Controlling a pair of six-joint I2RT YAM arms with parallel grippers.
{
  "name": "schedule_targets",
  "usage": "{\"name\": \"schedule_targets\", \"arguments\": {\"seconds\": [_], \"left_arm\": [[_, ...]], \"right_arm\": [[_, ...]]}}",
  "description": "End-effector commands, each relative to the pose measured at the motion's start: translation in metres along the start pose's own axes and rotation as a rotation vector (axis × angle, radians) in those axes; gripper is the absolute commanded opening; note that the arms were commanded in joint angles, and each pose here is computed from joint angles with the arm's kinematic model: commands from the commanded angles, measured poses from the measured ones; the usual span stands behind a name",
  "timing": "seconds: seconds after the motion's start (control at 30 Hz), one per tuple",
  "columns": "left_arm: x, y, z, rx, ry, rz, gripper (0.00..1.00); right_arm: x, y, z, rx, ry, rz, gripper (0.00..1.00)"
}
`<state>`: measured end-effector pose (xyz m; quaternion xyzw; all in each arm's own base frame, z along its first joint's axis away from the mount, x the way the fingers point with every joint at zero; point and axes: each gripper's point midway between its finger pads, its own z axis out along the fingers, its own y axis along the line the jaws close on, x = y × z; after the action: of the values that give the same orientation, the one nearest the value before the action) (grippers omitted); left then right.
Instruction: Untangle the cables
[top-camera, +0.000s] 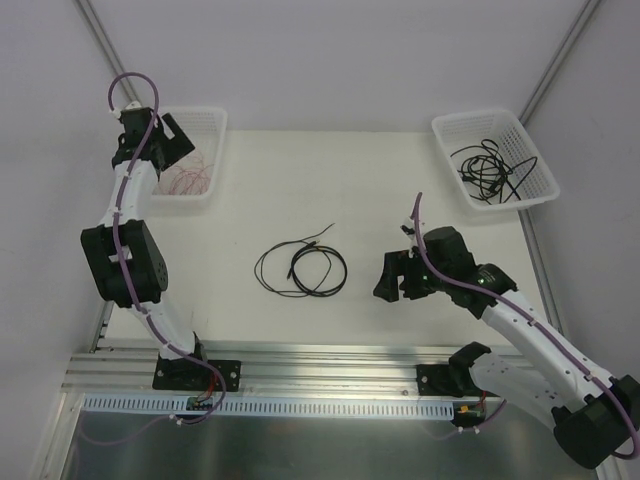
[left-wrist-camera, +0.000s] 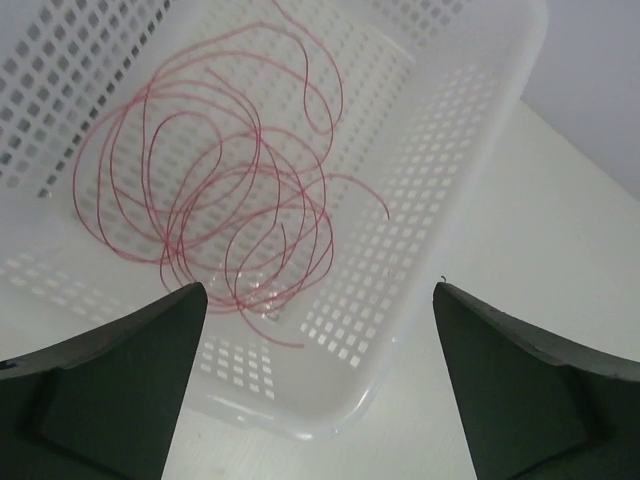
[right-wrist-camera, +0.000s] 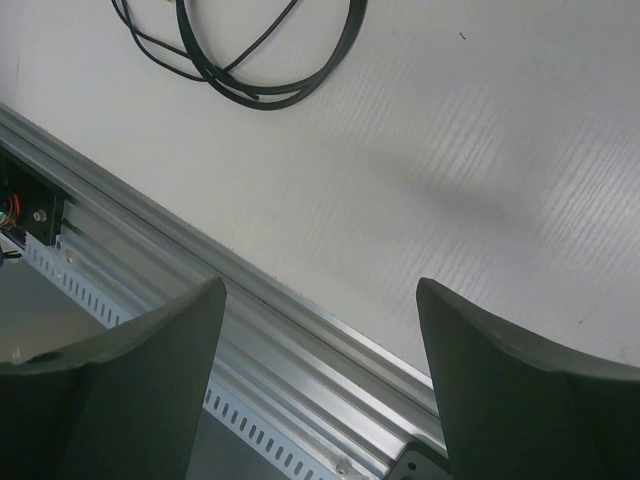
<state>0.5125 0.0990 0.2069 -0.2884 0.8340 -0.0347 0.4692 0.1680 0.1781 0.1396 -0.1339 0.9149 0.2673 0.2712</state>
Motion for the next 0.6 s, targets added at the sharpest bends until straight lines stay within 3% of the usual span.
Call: {"name": "schedule_targets", "arguments": {"seconds": [0.0, 0.2, 0.23, 0.3, 0.43, 0.57], "left_arm": [[-0.011, -0.028, -0.058, 0.137, -0.034, -0.002, 0.99], [0.081, -0.045, -0.134, 0.289, 0.107, -0.015, 0.99], [0.116, -0.038, -0.138, 0.291, 0.176, -0.013, 0.98], [0.147, -0.054, -0.168, 0.370, 0.212, 0.012, 0.93], [0.240, -0.048, -0.194, 0.417, 0.401, 0.042, 0.86], [0.291, -0.028, -0.204, 0.391, 0.509, 0.027, 0.79]], "right_arm": [[-0.008, 0.003, 0.002, 0.006, -0.006, 0.008, 0.81], [-0.020, 0.018, 0.015, -0.018, -0.005, -0.031, 0.80], [-0.019, 0.018, 0.022, -0.013, 0.021, -0.045, 0.79], [-0.021, 0.025, 0.028, -0.012, 0.036, -0.084, 0.79], [-0.030, 0.042, 0.049, -0.011, 0.064, -0.156, 0.75], [-0.037, 0.068, 0.082, -0.021, 0.113, -0.241, 0.66]]}}
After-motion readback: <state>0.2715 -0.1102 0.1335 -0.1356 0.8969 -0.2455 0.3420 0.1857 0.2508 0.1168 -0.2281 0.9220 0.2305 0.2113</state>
